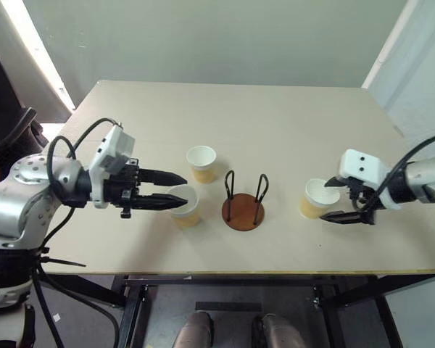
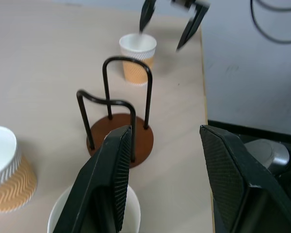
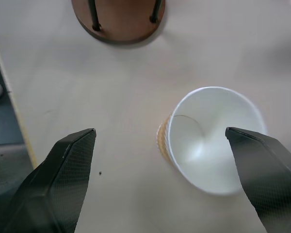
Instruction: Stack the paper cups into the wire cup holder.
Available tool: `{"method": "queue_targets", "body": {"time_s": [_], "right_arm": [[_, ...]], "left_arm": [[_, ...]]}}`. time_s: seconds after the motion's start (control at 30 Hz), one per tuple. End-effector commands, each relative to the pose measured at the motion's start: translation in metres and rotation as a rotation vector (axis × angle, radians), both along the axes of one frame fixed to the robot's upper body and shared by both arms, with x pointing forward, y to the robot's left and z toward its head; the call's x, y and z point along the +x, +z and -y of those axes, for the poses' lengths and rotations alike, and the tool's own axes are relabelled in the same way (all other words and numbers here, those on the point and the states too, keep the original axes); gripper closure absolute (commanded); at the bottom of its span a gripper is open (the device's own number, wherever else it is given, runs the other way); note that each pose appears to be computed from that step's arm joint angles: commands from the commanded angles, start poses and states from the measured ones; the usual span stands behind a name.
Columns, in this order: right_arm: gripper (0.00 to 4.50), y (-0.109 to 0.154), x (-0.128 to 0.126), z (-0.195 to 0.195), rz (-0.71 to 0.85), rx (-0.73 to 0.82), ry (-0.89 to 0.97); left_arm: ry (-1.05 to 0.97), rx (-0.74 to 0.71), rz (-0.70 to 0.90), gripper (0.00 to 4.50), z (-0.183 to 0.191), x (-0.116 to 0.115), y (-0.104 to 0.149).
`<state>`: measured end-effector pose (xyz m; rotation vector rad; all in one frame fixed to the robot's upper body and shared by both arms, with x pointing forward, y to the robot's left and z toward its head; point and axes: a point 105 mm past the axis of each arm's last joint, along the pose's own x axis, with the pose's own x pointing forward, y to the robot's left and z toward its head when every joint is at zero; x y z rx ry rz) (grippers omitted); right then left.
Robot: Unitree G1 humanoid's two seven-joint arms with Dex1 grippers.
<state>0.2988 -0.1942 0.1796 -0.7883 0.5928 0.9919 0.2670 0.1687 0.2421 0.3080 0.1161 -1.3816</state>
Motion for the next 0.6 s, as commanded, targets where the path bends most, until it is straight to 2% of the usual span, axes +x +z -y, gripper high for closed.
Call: {"method": "queue_targets", "body": {"time_s": [0.03,0.07,0.17,0.37,0.5,0.6], "right_arm": [[0.05,0.004,0.007,0.000,0.050,-0.034,0.013],[0.05,0.002,0.008,-0.001,0.050,-0.040,0.014],[0.91,-0.006,0.013,0.001,0.049,-0.067,0.011],[3.11,-0.011,0.017,0.003,0.049,-0.099,0.021],[4.47,0.001,0.014,-0.001,0.060,-0.088,0.067],[4.47,0.028,0.010,-0.006,0.090,-0.049,0.128]], "left_arm": [[-0.003,0.003,0.057,2.10,0.001,-0.008,0.013],[0.002,0.008,0.065,2.10,0.002,-0.008,0.014],[0.018,0.050,0.092,2.10,0.008,-0.009,0.013],[0.053,0.127,0.132,2.10,0.011,-0.008,0.008],[0.049,0.142,0.158,2.10,0.012,-0.010,0.010],[0.061,0.137,0.158,2.10,0.010,-0.010,0.011]]}}
